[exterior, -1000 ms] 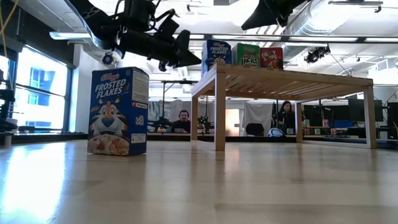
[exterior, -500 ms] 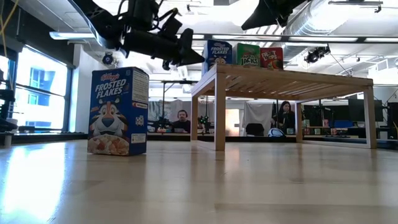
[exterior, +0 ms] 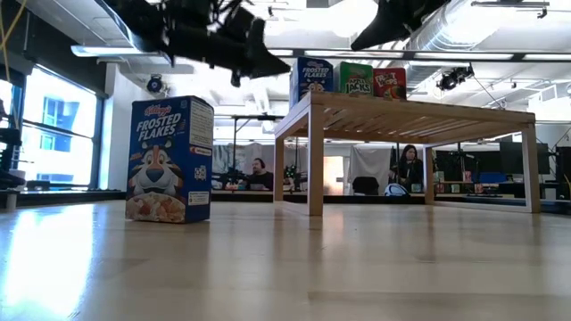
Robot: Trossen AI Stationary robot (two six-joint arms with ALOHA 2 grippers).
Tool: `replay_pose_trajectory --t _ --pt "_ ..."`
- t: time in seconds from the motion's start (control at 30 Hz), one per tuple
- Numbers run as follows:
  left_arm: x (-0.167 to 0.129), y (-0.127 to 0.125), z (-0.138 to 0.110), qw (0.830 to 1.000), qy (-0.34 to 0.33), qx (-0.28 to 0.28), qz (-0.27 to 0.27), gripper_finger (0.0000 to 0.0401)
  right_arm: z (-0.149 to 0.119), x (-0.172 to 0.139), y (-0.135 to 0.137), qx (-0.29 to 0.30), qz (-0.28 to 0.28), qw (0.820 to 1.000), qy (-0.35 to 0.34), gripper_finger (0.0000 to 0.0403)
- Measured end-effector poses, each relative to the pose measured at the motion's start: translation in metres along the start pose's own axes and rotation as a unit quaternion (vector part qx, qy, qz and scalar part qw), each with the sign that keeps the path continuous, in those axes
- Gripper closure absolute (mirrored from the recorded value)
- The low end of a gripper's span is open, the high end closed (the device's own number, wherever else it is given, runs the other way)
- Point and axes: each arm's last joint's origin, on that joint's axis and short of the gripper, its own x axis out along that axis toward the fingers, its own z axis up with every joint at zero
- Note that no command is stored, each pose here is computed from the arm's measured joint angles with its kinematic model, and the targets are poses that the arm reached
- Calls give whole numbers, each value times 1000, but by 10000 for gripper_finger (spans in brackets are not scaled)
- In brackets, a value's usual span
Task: Stack cereal on shelf
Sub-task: Put the blue cereal box on the shelf aligned with the other blue cereal boxes
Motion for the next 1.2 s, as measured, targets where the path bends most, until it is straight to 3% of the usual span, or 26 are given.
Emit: replay_pose_trajectory --t 0.17,0.33,0.6,0.73,0.93,1.2 --pt "-24 -27 19 998 26 32 -41 396 5 -5 12 -36 34 998 -27 403" --pt "-47 -48 27 994 62 29 -80 396 12 -7 29 -47 73 991 -104 403" --pt "-63 -60 18 984 151 -5 -98 396 -47 7 59 4 129 966 -225 403" --pt "-68 -74 18 973 207 4 -100 389 -59 -2 70 15 127 955 -268 403" --pt "-84 -106 26 928 348 36 -128 353 -61 -15 78 -10 125 953 -274 403" --pt "-99 -149 28 857 488 69 -149 268 -59 -35 77 -21 137 949 -282 403"
